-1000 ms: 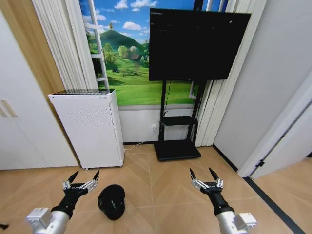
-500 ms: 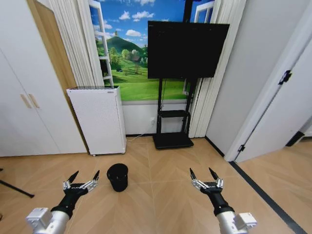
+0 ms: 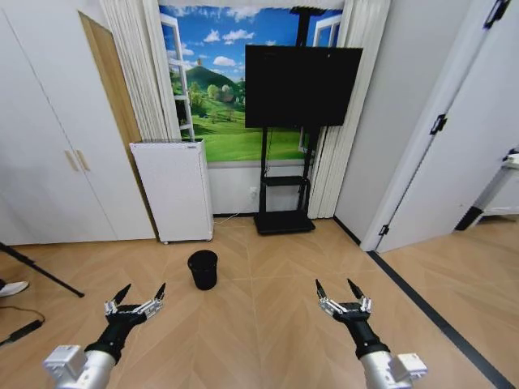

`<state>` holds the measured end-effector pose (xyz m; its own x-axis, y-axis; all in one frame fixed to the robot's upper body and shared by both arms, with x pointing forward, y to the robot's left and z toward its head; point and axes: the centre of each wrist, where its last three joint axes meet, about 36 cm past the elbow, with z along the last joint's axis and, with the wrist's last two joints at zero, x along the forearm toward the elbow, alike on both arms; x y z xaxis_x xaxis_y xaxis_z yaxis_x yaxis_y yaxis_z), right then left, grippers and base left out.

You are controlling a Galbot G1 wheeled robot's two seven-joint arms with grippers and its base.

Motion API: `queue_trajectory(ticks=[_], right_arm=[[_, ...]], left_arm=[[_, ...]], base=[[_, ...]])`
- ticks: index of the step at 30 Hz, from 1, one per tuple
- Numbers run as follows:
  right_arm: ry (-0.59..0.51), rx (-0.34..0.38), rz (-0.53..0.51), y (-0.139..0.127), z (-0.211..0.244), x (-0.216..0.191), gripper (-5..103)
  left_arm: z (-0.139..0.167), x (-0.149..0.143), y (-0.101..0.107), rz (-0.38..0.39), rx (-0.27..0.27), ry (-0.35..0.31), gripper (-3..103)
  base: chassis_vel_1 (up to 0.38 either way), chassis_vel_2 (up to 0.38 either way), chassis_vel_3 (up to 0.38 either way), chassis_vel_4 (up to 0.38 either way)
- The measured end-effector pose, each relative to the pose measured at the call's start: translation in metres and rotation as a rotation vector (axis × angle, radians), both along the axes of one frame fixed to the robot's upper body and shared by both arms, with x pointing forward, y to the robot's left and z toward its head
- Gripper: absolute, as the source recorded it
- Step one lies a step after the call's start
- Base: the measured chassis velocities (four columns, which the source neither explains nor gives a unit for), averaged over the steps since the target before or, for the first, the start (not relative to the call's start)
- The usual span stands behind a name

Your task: Pick up the trash bin and place the garbage on the floor into it.

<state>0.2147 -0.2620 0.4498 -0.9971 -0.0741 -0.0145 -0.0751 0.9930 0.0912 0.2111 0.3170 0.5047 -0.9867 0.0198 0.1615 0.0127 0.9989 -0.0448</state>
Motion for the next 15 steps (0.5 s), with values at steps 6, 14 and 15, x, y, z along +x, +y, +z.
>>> queue_trajectory(ticks=[6,14,15], right_arm=[[0.0,0.0,0.0,0.0,0.0,0.0001,100],[-0.001,0.0,0.0,0.0,0.0001,0.0003,100],[-0.001,0.0,0.0,0.0,0.0001,0.0003,100]], left_arm=[[0.0,0.0001,0.0,0.0,0.0,0.0,100],[0.0,0.0001,0.0,0.0,0.0,0.0,100],[0.0,0.0001,0.0,0.0,0.0,0.0,100]], base=[[-0.008,-0.03,-0.044,0.023],[-0.049,0.028,0.073,-0.035],[0.0,0.0,0.0,0.0]])
